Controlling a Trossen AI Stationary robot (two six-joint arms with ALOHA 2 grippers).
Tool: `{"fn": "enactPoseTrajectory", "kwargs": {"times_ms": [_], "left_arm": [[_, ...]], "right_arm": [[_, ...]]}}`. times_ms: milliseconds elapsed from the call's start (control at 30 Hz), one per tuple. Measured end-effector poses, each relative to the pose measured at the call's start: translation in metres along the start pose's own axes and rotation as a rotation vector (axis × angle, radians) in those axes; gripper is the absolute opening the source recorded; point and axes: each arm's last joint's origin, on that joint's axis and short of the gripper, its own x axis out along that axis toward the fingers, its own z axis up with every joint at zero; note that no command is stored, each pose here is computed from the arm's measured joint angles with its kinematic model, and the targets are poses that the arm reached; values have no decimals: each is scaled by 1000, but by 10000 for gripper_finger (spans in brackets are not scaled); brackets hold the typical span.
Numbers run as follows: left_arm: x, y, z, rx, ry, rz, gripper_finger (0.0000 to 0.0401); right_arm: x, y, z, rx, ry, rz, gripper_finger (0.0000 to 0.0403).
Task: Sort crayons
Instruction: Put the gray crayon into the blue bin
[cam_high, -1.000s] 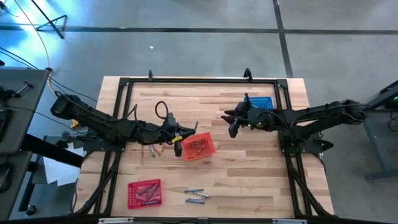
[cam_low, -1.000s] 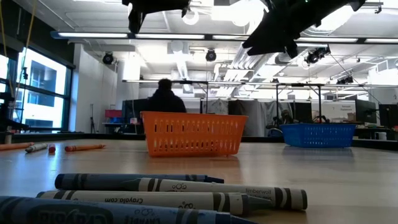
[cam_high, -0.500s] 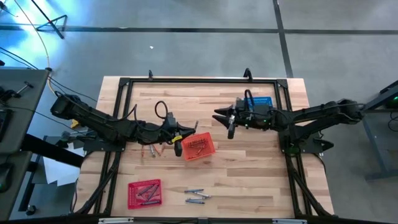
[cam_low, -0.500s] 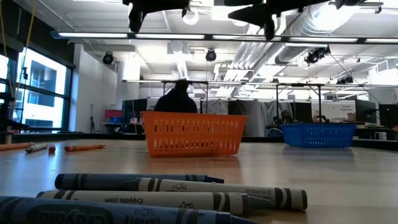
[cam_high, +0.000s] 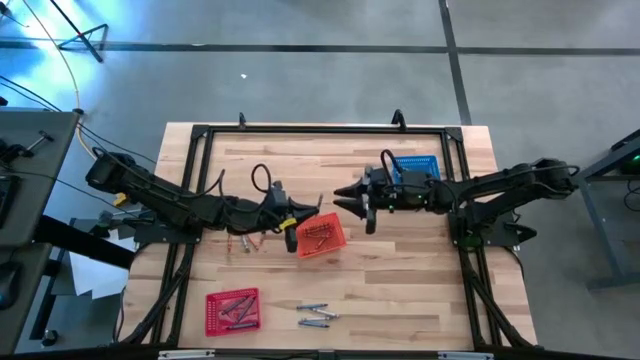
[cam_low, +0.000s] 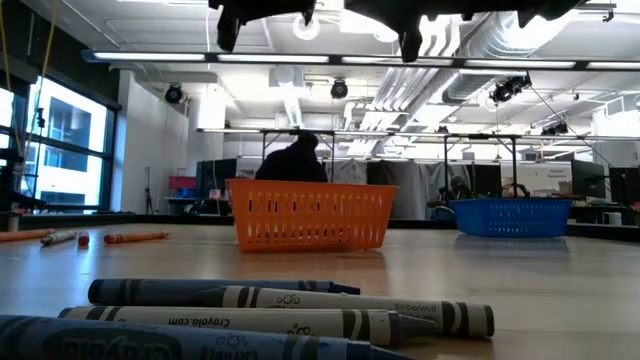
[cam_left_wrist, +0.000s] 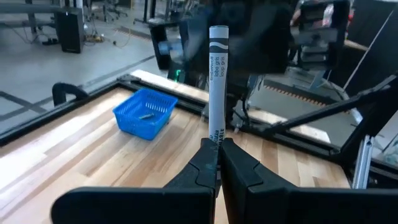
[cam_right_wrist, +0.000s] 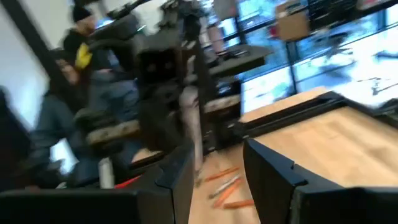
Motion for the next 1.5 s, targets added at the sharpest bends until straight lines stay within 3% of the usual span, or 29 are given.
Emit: {"fn": "enactPoseTrajectory", "kwargs": {"times_ms": [400, 900, 1200, 1367, 1500], "left_arm": [[3, -2, 2, -21, -51, 17, 0], [32, -18, 6, 60, -61, 37, 0], [34, -21, 11, 69, -64, 36, 0], [35, -20, 12, 68, -62, 42, 0], [36, -19, 12, 62, -63, 43, 0]], "right_arm": [[1, 2, 2, 42, -25, 19, 194], [4, 2, 0, 45, -38, 41, 195], [4, 6, 0, 45, -40, 58, 195], [4, 6, 0, 57, -46, 62, 172], [4, 7, 1, 62, -50, 65, 111]]}}
